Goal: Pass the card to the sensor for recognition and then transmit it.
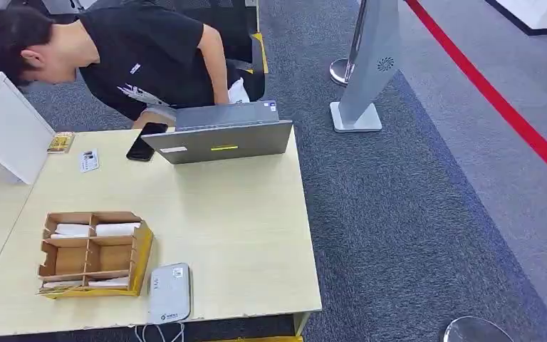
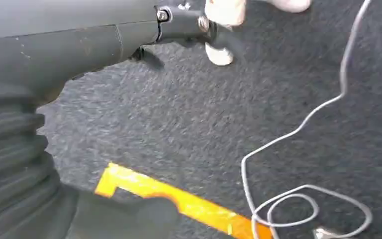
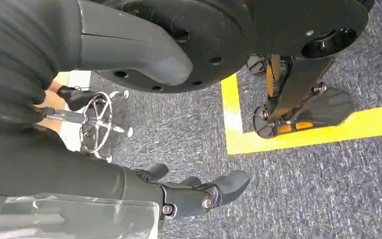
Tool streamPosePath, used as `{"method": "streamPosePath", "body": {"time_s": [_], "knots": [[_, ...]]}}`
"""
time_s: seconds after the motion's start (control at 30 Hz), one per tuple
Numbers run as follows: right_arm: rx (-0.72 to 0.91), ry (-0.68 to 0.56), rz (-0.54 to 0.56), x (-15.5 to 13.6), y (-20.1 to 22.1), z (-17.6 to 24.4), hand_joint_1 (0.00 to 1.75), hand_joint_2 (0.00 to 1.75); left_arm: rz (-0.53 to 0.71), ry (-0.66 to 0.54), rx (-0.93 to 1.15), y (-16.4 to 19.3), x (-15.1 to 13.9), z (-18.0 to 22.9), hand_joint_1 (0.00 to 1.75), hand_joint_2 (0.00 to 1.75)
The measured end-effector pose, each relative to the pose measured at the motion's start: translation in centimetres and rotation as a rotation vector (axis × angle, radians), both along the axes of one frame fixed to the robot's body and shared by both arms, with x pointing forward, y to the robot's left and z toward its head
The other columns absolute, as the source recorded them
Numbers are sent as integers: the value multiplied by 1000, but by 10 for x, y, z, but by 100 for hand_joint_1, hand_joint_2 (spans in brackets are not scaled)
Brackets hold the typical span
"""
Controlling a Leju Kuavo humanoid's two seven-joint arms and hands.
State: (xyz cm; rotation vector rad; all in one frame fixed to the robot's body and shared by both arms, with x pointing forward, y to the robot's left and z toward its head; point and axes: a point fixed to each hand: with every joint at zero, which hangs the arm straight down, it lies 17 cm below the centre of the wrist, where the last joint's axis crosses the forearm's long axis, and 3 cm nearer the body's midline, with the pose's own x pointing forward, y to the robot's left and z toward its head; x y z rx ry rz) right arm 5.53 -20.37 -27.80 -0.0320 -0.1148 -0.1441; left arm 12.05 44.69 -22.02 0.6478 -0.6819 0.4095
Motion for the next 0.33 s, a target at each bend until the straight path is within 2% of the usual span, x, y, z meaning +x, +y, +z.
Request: {"method": "streamPosePath", "body": {"time_s": [0.17,0.33], "knots": [[46,-20,9,5,9,2,175,175,-98,155,-96,-33,-10,-23,175,175],[75,-10,21,6,14,3,175,175,-197,328,-274,-96,-30,-48,175,175]]}}
